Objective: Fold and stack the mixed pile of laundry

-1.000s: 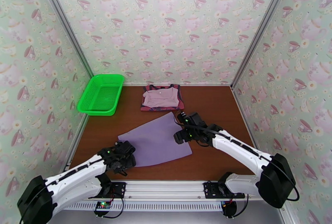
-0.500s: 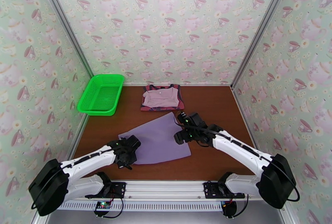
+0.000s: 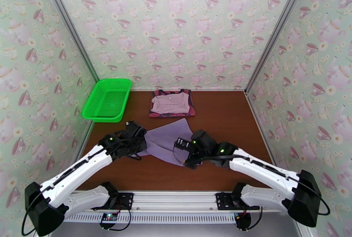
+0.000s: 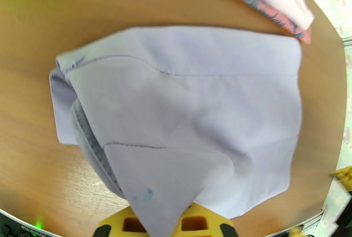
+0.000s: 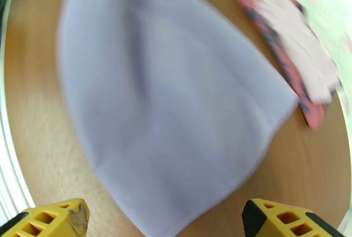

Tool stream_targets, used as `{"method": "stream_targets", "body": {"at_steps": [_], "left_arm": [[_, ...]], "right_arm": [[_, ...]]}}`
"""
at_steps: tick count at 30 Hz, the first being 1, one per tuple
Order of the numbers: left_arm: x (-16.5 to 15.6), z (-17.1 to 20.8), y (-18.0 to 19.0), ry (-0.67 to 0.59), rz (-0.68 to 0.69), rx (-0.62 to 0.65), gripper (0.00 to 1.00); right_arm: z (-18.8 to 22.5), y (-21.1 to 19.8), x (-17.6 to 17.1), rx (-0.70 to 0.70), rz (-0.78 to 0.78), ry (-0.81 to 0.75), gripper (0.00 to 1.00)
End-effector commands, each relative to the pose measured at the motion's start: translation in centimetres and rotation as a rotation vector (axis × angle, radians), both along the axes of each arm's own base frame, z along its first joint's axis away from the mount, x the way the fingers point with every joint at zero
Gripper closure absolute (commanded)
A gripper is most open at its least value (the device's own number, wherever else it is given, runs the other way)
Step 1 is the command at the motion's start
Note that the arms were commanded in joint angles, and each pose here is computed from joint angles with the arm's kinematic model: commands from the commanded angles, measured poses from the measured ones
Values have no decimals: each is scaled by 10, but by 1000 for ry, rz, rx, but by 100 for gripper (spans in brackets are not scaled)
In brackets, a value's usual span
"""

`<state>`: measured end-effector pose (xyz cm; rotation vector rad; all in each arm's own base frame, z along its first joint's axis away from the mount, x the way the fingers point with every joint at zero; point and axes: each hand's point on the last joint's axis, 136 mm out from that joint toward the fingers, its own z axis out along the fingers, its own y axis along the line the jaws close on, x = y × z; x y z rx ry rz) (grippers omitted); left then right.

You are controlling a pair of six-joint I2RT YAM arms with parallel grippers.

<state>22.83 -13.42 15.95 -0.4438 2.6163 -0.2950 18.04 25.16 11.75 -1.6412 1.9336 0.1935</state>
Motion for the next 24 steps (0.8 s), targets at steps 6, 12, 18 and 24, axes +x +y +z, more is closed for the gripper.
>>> {"method": "stream_targets", "body": {"at_steps": [6, 12, 18, 24], "left_arm": [[6, 8, 11, -28, 12, -11, 100], [8, 12, 13, -43, 34, -70, 100], [7, 25, 19, -64, 48, -87, 100], [5, 38, 33, -86, 76, -86, 100]], "right_arm": [[-23, 62, -13, 210, 53, -155, 0], [-55, 78, -2, 152, -99, -244, 0], [-75, 66, 28, 35, -328, -378, 1], [-73, 44, 38, 30, -450, -436, 5]]}}
